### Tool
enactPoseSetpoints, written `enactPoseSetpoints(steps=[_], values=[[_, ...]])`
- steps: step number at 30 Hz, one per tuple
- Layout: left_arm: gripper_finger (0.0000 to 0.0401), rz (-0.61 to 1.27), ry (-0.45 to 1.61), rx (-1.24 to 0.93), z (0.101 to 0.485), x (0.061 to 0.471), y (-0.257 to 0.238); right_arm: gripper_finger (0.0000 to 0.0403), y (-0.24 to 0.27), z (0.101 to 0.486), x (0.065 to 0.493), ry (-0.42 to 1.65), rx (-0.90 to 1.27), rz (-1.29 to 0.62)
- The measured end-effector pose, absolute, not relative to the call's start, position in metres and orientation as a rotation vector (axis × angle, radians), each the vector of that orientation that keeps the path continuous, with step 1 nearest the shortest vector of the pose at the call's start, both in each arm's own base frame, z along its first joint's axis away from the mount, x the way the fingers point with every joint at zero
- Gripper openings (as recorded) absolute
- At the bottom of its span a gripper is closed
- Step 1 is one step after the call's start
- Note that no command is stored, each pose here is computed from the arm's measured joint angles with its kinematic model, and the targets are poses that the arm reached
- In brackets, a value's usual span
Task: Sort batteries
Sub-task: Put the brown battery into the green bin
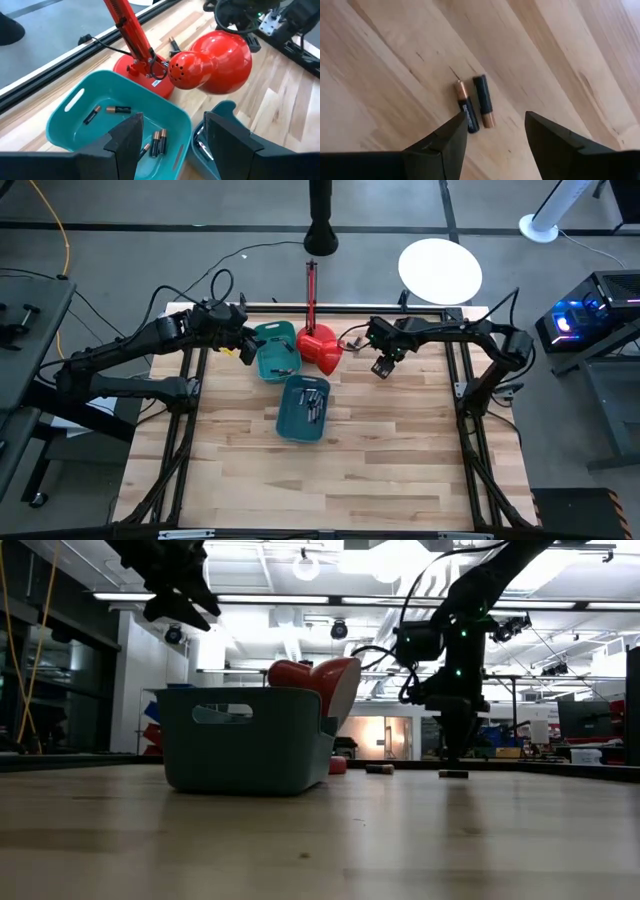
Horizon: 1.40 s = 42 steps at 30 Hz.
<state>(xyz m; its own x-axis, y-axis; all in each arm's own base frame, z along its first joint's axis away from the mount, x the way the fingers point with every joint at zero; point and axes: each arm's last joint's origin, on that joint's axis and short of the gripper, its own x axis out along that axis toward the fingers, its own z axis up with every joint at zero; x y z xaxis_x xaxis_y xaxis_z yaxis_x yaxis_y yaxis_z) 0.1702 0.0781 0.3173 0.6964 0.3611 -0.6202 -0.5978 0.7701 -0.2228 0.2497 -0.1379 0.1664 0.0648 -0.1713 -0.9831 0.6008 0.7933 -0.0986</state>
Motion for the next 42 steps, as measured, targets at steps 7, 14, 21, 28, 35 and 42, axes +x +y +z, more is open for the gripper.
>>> enactPoseSetpoints(steps=[7, 14, 21, 28, 35, 42], values=[[0.0202, 0.578, 0.556, -0.437, 0.319, 0.171, 0.079, 0.0193, -0.145, 0.166, 0.249, 1.365, 0.350, -0.612], [0.0202, 0.581, 0.547, -0.444, 0.320, 0.172, 0.080, 0.0193, -0.147, 0.159, 0.250, 1.387, 0.362, -0.569], [0.0202, 0.582, 0.547, -0.442, 0.320, 0.172, 0.080, 0.0192, -0.151, 0.138, 0.255, 1.450, 0.372, -0.569], [0.0202, 0.575, 0.551, -0.423, 0.320, 0.172, 0.080, 0.0080, -0.148, 0.132, 0.257, 1.486, 0.379, -0.589], [0.0202, 0.565, 0.529, -0.320, 0.327, 0.162, 0.076, 0.0016, -0.148, 0.201, 0.263, 1.280, 0.350, -0.675], [0.0202, 0.660, 0.477, -0.254, 0.336, 0.148, 0.073, 0.0005, -0.126, 0.297, 0.309, 0.716, 0.403, -0.570]])
